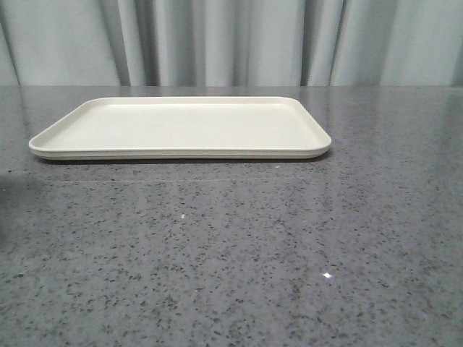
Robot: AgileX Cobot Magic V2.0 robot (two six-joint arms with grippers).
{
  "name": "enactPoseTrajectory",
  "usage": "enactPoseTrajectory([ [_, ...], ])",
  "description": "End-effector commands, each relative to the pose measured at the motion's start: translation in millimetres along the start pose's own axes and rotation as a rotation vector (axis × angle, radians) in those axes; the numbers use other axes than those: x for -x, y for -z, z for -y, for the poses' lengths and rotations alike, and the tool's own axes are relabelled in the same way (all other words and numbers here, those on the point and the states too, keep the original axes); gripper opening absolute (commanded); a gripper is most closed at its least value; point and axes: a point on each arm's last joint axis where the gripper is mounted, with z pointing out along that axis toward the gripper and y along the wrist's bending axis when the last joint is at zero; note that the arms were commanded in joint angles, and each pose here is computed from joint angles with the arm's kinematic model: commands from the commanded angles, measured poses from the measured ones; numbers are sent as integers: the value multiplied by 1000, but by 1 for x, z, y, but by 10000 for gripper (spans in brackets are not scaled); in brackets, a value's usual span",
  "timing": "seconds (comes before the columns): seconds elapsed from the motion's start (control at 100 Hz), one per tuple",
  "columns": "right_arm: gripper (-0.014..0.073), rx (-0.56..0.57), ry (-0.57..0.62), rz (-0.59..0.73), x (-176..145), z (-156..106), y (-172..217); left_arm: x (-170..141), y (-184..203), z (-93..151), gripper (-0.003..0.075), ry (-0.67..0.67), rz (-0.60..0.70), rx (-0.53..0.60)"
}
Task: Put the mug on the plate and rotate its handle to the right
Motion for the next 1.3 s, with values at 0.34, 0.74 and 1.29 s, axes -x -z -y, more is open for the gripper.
enactPoseTrajectory([
  [0.34, -67, 2, 15, 98, 8, 0, 2, 6, 2, 0, -20, 6, 101, 2],
  [0.74, -67, 2, 15, 98, 8, 0, 2, 6, 2, 0, -20, 6, 101, 2],
  [1.29, -67, 12, -31, 163, 75, -3, 16, 72, 18, 4, -20, 267, 100, -73],
])
